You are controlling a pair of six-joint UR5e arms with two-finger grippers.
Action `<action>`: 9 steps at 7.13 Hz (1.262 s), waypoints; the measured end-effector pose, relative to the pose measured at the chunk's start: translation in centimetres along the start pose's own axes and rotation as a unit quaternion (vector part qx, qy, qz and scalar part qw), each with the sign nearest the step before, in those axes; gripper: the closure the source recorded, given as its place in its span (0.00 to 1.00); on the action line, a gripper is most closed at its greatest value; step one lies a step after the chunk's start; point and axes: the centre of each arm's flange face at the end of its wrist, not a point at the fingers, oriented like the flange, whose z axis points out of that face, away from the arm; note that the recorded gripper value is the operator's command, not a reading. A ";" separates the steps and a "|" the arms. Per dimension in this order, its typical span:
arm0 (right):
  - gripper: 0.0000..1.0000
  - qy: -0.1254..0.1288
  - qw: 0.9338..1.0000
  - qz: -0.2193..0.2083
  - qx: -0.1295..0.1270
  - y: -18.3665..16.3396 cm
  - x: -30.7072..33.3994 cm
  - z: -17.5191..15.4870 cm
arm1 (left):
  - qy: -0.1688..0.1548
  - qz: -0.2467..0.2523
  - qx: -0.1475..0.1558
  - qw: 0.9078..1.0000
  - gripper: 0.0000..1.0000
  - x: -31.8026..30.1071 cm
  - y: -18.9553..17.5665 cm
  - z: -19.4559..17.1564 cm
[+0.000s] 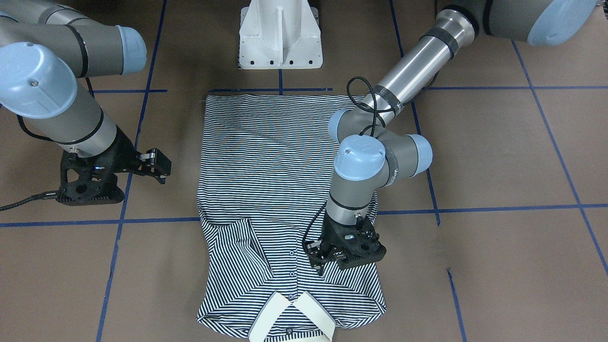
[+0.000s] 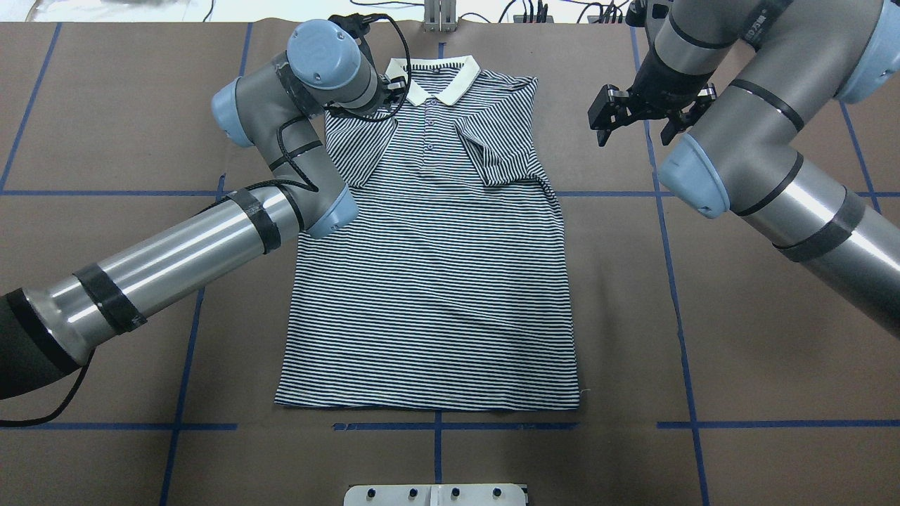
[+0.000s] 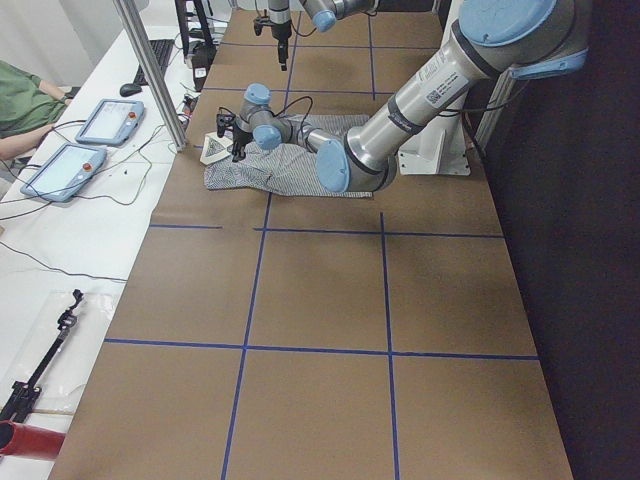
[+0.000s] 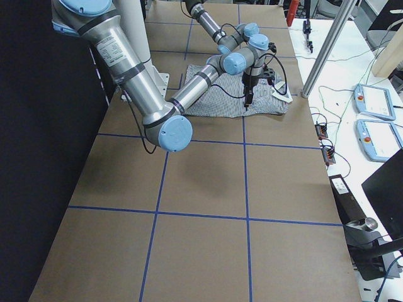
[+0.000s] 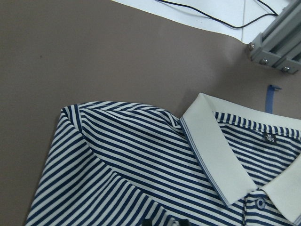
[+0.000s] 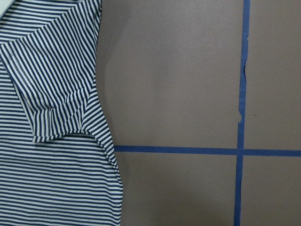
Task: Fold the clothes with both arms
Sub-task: 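Release the sleeve with the left gripper while the right gripper moves to the hem corner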
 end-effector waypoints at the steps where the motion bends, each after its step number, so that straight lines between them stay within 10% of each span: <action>1: 0.00 -0.001 1.000 0.001 -0.001 0.5 -0.2 0.2 | 0.015 0.005 -0.003 1.000 0.00 0.1 0.3 -1.3; 5: 0.00 -0.045 0.997 0.053 0.035 12.4 -1.1 6.1 | 0.006 0.036 -0.074 0.997 0.00 -4.6 4.9 -10.8; 9: 0.00 -0.058 0.989 0.111 0.076 30.2 -8.3 14.3 | -0.004 0.076 -0.083 0.994 0.00 -11.0 9.6 -18.4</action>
